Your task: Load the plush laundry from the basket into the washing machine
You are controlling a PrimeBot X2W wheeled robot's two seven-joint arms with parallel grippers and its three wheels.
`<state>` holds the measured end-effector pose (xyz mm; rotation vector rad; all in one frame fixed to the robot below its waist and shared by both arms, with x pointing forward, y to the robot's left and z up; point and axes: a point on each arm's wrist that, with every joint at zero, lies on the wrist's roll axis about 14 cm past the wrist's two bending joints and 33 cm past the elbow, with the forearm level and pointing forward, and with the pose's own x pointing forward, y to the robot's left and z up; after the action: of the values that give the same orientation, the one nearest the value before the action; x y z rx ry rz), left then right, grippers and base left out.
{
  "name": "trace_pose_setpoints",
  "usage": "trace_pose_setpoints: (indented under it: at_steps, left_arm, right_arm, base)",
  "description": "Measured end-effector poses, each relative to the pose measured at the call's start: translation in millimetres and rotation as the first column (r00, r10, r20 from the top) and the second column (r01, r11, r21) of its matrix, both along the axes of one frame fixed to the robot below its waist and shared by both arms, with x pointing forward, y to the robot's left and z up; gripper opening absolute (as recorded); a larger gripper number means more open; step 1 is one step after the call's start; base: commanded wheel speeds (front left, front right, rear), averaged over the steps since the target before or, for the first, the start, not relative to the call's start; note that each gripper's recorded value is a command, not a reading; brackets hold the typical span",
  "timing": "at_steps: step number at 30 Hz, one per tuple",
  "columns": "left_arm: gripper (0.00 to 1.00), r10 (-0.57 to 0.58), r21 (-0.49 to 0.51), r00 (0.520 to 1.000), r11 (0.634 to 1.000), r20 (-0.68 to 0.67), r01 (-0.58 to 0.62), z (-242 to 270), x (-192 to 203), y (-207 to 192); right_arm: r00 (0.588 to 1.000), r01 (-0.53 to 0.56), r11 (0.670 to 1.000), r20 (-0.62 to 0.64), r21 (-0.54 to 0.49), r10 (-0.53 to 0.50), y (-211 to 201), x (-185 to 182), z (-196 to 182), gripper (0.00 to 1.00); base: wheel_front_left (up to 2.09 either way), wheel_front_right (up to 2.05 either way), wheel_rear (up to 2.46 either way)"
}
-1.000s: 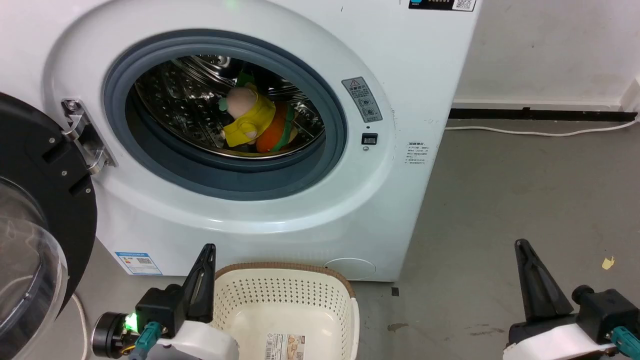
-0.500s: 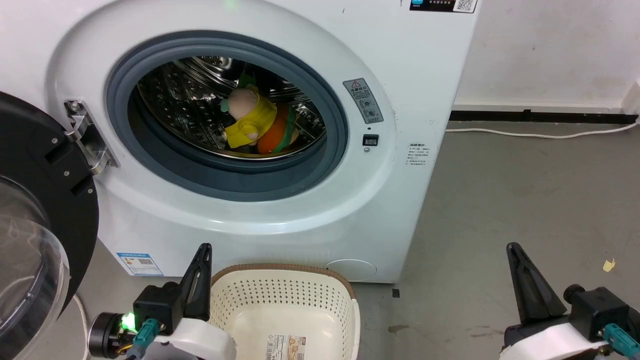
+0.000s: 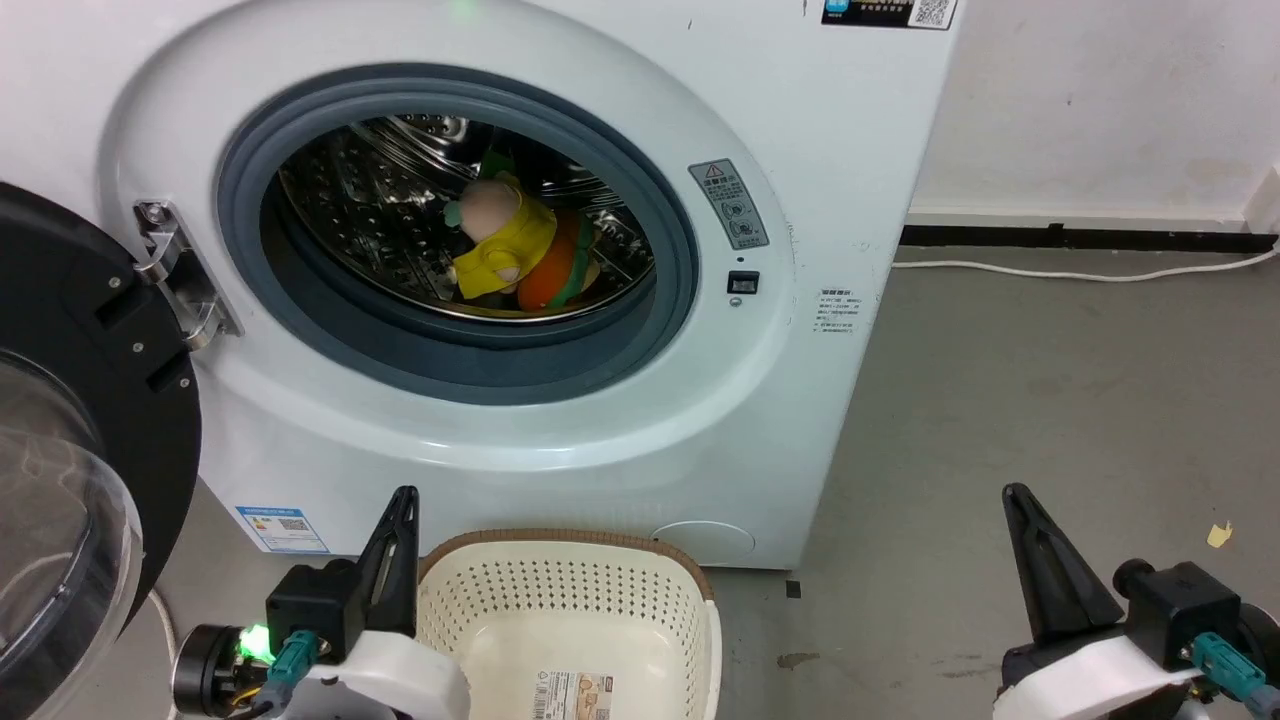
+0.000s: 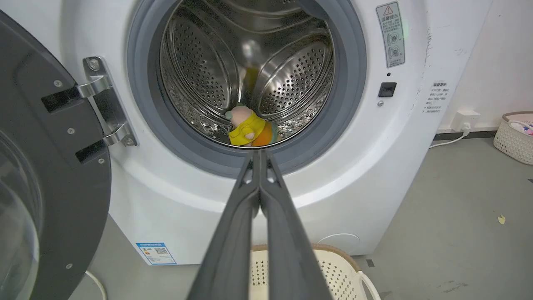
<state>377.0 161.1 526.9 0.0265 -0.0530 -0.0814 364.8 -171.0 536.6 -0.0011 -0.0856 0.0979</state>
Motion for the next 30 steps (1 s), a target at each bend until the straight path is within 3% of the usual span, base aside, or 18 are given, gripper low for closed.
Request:
trace_pose_setpoints:
  at_steps: [30]
  left_arm:
    - [0.00, 0.047, 0.009, 0.999, 0.999, -0.026, -0.047, 2.2, -1.1, 9.8]
  right_arm:
    - [0.998, -0.018, 0.999, -0.062, -0.031, 0.016, 6.1, 1.6, -9.3, 0.00]
  base:
    - [0.00, 0.00, 0.00]
